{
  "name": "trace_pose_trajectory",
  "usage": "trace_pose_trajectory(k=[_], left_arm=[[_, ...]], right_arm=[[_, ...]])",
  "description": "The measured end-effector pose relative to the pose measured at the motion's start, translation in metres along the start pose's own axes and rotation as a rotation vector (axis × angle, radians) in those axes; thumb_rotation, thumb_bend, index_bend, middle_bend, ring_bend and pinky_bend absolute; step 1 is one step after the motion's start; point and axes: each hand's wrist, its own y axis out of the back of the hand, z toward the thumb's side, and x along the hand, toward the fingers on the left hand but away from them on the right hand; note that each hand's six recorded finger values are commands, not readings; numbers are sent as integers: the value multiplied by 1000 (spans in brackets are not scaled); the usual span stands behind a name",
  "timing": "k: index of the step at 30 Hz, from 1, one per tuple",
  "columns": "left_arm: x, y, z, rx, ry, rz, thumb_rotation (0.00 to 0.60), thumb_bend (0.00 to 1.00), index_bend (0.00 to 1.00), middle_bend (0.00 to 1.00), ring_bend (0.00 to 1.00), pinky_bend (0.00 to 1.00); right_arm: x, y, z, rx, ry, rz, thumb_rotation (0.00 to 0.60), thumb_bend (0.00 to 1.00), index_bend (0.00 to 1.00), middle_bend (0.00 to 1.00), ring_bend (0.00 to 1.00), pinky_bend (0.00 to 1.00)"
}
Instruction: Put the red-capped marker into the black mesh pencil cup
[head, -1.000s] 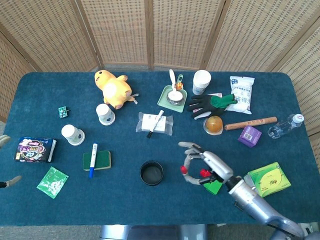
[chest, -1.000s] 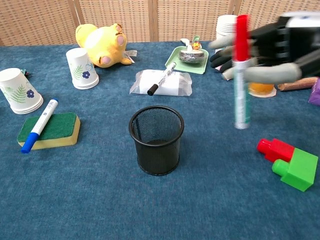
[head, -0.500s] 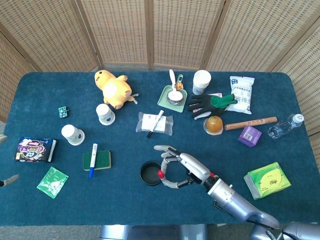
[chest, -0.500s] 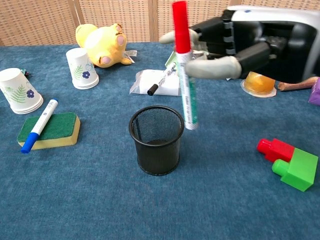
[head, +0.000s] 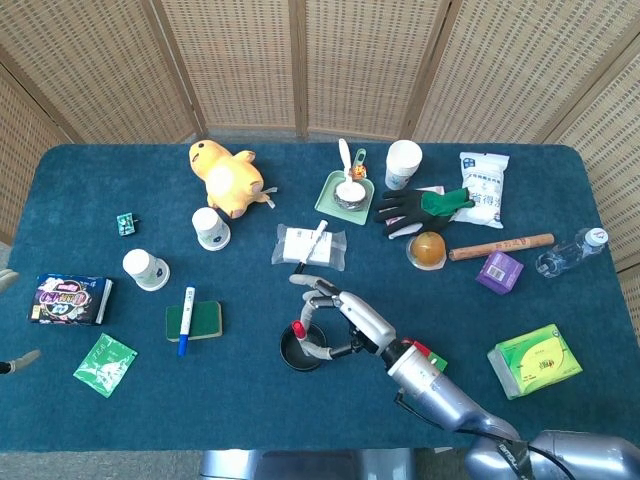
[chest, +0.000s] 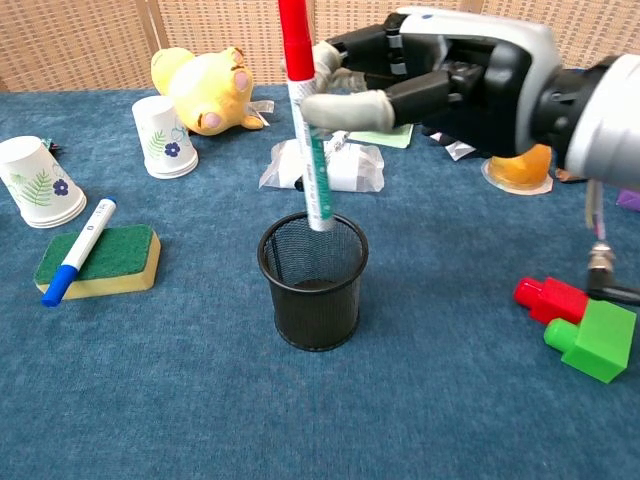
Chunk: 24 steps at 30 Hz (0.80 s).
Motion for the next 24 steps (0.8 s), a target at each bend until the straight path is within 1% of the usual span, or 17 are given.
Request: trace_pose_trajectory(k=[9,13,14,19,24], left_arm=[[0,1,-2,-4,3,1,600,23,0,0,0,39],[0,2,-2,-9,3,5,600,23,0,0,0,39],[0,2,-2,-9,3,6,600,23,0,0,0,39],[0,2,-2,-8,1,3,600,24,0,0,0,39],[-1,1,0,-9,-4,1,600,23,0,0,0,39]], right_arm=[[-9,-2,-18,0,-29,-51,600,404,607,128,59,207],[-7,-3,-25,-4,-30,-68,600,391,503,109,40,205],[-6,-3,-25,-11,-28,-67,600,395,491,106,35,204],[-1,-3,-25,-11,-5,-60,600,434,466,100,30,203],[7,-4,-25,10,13,-56,600,449,451,98,29,203]])
